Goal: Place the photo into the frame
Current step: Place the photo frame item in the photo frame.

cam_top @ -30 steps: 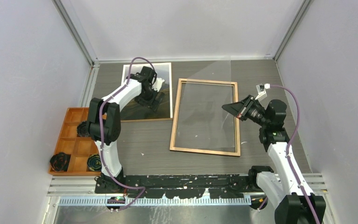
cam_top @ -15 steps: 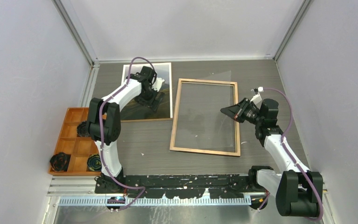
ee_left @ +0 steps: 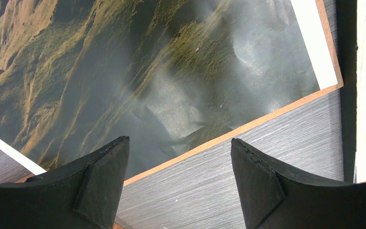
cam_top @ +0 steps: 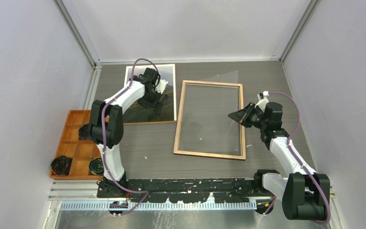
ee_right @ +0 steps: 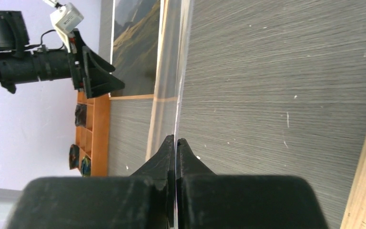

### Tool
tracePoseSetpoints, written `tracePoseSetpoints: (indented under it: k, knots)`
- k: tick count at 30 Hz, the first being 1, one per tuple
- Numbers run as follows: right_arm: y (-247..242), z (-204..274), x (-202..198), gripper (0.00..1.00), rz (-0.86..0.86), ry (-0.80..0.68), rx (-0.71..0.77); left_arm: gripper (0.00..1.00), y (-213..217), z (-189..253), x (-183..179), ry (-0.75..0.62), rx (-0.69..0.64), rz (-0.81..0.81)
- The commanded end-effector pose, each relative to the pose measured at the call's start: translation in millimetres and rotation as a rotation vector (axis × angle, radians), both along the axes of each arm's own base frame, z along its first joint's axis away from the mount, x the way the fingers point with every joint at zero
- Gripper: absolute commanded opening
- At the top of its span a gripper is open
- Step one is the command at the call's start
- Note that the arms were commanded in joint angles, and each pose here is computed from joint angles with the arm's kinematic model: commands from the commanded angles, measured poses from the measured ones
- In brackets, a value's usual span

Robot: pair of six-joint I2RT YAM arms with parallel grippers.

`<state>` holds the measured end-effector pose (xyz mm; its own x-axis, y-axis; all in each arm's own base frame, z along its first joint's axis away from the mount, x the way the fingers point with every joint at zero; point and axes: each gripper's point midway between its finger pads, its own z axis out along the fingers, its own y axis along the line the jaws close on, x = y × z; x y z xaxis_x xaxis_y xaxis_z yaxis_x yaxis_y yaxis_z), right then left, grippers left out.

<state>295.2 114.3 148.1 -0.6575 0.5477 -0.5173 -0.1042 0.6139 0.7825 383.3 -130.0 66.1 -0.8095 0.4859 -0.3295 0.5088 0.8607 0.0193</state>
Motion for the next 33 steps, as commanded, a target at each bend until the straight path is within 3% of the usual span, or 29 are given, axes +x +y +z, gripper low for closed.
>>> tracePoseSetpoints:
  k: [1, 33]
  knots:
    - [-10, 2, 9, 0.01, -0.035, -0.050, -0.074, 0.79, -3, 14, 4, -0.045, -0.027, -0.010]
    - [-14, -22, 6, 0.01, -0.041, 0.067, -0.099, 0.79, -7, 11, 4, -0.048, -0.017, -0.037]
